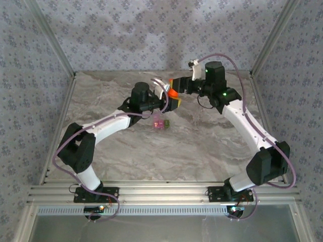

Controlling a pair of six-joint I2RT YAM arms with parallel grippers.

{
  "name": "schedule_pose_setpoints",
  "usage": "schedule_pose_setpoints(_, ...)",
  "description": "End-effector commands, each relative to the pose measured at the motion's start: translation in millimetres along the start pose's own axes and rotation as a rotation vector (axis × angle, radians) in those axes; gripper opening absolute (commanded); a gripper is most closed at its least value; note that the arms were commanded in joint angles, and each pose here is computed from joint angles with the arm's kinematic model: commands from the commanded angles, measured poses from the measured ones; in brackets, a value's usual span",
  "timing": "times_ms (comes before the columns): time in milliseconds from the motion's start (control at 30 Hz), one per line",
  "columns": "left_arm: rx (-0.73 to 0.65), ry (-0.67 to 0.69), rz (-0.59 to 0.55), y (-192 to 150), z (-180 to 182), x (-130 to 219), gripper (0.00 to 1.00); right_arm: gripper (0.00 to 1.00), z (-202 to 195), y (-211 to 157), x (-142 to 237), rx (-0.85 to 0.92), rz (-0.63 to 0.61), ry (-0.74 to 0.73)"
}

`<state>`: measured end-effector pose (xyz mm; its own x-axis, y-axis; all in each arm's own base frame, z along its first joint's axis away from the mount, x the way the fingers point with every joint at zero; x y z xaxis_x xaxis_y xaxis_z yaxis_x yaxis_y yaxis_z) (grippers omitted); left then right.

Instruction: Sort the pills into containers

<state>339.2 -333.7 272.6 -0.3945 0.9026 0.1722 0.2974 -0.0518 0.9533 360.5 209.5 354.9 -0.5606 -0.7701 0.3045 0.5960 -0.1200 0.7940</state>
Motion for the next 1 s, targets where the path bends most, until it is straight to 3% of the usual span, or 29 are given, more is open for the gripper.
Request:
schedule_pose_setpoints(0, -0.117, -0.061, -0.129, 31, -29, -6, 0.0, 0.71, 0, -10, 6, -0.042, 0.031, 0.028)
schedule_pose_setpoints(133, -0.127, -0.086, -0.111, 33, -28, 1, 0.0, 0.82, -6, 7, 50, -0.002, -0.044, 0.059)
schedule_pose_setpoints(333, -0.156, -0.317, -0.086, 40, -45, 19, 0.0, 0.85, -2, 12, 89, 0.07, -0.014, 0.172)
schedule_pose_setpoints(567, -0.133, -0.541, 0.029, 40, -64, 27, 0.0, 0.88, 21, 12, 86, 0.14, 0.071, 0.318)
schedule_pose_setpoints(967, -0.118, -0.576, 0.064, 33, -67, 27, 0.0, 0.85, 33, 9, 64, 0.164, 0.135, 0.351)
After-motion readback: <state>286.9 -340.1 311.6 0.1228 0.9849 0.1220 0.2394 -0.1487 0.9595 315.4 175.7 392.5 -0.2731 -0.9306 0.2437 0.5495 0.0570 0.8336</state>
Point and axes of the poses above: each hand's point on the last joint's axis, 136 mm out from that joint toward the fingers, its own x axis back along the fingers, its own z axis along the line the jaws close on, y = z × x, the point moved 5 cm from there along x, back along the fingers, and after that the axes turned 3 degrees about -x, right-handed, at the moved point
